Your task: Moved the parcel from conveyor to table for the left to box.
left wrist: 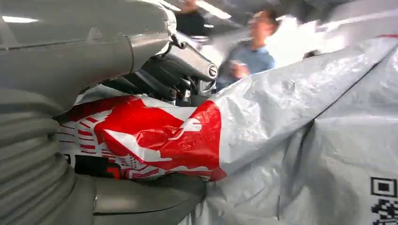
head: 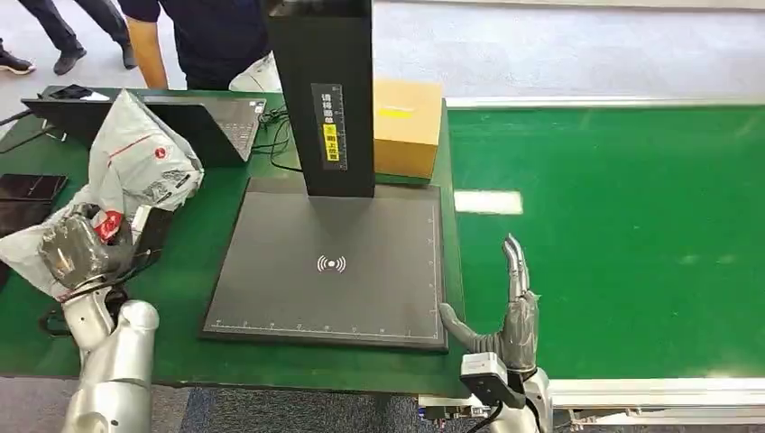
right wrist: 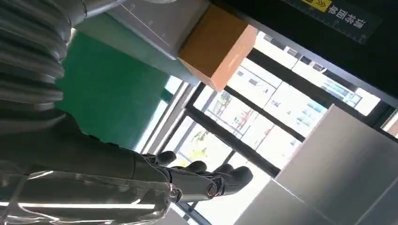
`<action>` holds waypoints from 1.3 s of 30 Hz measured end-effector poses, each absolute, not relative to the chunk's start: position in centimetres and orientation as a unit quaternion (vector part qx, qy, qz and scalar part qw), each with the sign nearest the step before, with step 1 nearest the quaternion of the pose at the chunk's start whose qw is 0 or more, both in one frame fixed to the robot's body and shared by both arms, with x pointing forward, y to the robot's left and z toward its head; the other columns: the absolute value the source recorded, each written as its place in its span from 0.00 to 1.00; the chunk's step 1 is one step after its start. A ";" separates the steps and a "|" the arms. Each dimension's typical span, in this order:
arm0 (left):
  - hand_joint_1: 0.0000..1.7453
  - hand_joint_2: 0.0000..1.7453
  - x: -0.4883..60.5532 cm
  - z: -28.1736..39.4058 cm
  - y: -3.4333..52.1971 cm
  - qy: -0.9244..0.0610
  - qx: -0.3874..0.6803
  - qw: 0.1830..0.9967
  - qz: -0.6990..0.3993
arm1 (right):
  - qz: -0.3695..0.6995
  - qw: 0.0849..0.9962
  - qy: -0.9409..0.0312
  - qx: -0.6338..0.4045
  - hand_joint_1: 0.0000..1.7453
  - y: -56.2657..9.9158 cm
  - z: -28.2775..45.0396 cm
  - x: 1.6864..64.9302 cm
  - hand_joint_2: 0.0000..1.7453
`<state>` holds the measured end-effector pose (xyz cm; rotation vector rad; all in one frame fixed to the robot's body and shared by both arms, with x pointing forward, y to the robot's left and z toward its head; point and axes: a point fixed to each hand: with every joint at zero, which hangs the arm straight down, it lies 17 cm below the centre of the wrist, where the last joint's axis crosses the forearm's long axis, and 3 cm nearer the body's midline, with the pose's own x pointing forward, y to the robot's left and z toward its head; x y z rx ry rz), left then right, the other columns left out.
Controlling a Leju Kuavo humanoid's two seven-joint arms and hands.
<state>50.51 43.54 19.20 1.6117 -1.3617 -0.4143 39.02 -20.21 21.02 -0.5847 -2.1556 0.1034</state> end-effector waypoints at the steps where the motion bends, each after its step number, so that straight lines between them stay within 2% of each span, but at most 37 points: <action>1: 1.00 1.00 50.5 18.5 44.3 -0.537 0.666 0.491 -0.164 | 0.043 0.438 -0.866 -0.237 0.00 -20.2 21.0 39.0 1.00; 6: 1.00 1.00 50.4 13.3 46.8 -0.446 0.665 0.578 -0.157 | 0.047 0.439 -0.864 -0.242 0.00 -20.1 21.2 39.1 1.00; 13: 1.00 1.00 50.4 9.1 47.5 -0.381 0.651 0.623 -0.207 | 0.046 0.438 -0.864 -0.245 0.00 -20.0 21.6 39.0 1.00; 14: 0.02 1.00 50.3 8.8 47.6 -0.375 0.651 0.625 -0.210 | 0.045 0.438 -0.864 -0.245 0.00 -19.9 21.7 39.0 1.00; 18: 0.00 1.00 50.4 9.1 47.6 -0.381 0.657 0.615 -0.212 | 0.046 0.437 -0.864 -0.247 0.00 -19.9 21.8 39.0 1.00; 26: 0.00 1.00 50.6 11.9 45.7 -0.469 0.651 0.565 -0.192 | 0.048 0.436 -0.864 -0.248 0.00 -19.8 21.8 39.0 1.00; 31: 0.00 1.00 50.2 15.4 42.4 -0.564 0.618 0.522 -0.164 | 0.047 0.435 -0.865 -0.247 0.00 -19.8 21.9 38.9 1.00; 34: 0.00 1.00 49.3 19.2 39.3 -0.657 0.577 0.468 -0.127 | 0.046 0.433 -0.866 -0.245 0.00 -19.8 21.9 38.9 1.00; 39: 0.00 1.00 46.7 22.8 36.5 -0.740 0.522 0.420 -0.054 | 0.044 0.434 -0.867 -0.241 0.00 -19.8 21.9 38.9 1.00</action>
